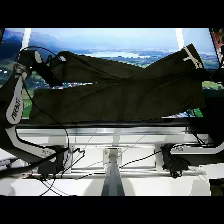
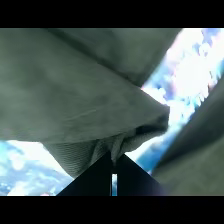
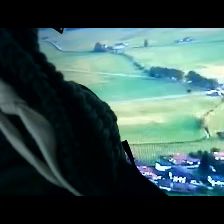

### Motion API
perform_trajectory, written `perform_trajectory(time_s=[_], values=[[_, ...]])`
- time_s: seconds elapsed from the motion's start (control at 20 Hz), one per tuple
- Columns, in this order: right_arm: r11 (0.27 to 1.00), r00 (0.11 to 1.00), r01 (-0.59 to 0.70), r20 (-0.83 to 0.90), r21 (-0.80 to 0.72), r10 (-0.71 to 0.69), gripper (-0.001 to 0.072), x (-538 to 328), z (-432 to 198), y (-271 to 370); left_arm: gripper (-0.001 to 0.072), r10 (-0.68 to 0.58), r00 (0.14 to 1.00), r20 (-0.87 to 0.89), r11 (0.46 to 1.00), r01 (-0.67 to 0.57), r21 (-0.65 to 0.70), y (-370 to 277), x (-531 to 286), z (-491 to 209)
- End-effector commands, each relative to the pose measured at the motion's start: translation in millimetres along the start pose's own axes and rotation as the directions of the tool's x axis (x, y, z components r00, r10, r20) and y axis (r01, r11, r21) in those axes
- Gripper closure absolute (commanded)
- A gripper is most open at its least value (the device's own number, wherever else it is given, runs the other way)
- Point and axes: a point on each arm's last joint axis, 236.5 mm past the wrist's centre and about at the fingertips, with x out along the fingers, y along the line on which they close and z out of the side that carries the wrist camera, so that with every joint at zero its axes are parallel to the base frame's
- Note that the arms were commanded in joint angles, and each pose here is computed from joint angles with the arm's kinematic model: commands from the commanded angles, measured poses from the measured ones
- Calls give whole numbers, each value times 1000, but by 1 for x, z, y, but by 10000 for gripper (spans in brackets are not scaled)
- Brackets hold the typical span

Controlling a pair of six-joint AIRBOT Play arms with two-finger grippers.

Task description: Fold the clothes and pants, and hang the long-sleeved shirts on hangers.

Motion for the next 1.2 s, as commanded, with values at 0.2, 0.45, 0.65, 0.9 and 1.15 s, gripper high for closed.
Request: perform_trajectory(time_s=[0.2,0.45,0.65,0.9,1.15], values=[[1000,1000,-11,6,4,11,661,0,2,3,688,498,552,669,722,164,-672,129,-197,84],[1000,1000,-7,2,3,7,662,0,1,2,688,580,508,637,468,432,-771,162,-229,-3],[997,996,70,-51,43,-68,662,5,-13,-20,688,375,847,376,222,312,-924,115,-132,-95],[984,998,50,-55,172,-41,662,12,-14,-15,687,255,925,283,175,244,-954,82,-90,-118],[946,980,-138,181,294,86,663,9,48,23,687,480,725,495,123,503,-856,130,-147,-54]])
